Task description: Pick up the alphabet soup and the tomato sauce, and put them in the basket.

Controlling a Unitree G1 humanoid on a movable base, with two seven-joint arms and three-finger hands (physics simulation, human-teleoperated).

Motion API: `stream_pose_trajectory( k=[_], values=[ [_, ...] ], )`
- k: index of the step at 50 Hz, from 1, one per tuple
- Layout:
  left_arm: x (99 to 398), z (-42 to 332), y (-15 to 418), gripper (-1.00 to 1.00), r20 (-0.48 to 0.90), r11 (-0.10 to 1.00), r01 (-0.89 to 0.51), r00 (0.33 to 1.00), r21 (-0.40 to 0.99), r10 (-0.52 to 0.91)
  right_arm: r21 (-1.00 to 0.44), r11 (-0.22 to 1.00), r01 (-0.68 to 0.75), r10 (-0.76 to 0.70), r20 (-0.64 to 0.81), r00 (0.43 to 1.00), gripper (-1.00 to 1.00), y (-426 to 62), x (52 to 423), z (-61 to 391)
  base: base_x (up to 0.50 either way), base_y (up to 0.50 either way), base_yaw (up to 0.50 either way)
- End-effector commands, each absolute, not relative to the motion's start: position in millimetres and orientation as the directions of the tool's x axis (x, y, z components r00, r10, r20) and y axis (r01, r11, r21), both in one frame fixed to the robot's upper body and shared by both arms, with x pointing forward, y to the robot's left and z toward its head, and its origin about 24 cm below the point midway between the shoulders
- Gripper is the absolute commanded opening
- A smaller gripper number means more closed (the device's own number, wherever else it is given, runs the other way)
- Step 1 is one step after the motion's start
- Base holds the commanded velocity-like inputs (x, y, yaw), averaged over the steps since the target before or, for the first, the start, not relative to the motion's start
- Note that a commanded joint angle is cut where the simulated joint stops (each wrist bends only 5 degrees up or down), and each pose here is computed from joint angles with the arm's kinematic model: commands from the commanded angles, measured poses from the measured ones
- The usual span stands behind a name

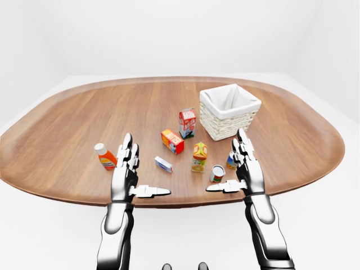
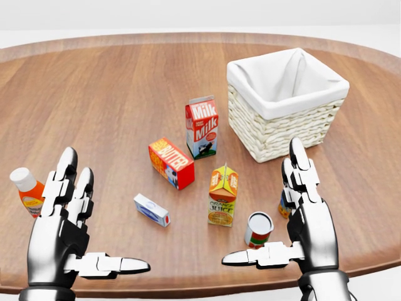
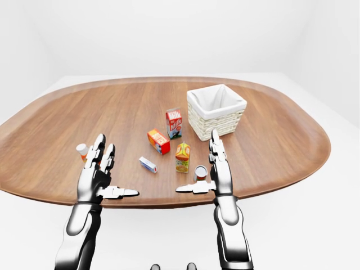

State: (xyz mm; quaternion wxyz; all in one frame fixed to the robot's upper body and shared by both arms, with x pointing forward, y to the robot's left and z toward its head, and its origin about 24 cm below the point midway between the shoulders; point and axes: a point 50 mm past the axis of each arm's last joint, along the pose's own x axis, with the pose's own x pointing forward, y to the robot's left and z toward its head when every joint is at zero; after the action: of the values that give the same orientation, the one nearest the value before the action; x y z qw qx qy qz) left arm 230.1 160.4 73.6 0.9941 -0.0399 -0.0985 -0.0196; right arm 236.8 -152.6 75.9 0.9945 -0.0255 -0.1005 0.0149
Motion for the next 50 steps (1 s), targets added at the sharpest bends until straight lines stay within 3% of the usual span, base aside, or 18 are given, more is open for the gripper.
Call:
stream_pose_trajectory(
  k=[1,50],
  values=[
    [230.1,75.1,161.2,1.00,0.205,0.996,0.044,0.978,-0.082,-0.027,-0.053,0.998,-0.024,0.035,0.204,0.978,1.00,-152.4,236.4,77.0,0.23,0.00,0.00],
    [230.5,71.0,159.4,1.00,0.186,0.996,0.055,0.982,-0.068,-0.042,-0.049,0.998,-0.027,0.036,0.202,0.979,1.00,-152.5,236.1,76.6,0.23,0.00,0.00]
  ],
)
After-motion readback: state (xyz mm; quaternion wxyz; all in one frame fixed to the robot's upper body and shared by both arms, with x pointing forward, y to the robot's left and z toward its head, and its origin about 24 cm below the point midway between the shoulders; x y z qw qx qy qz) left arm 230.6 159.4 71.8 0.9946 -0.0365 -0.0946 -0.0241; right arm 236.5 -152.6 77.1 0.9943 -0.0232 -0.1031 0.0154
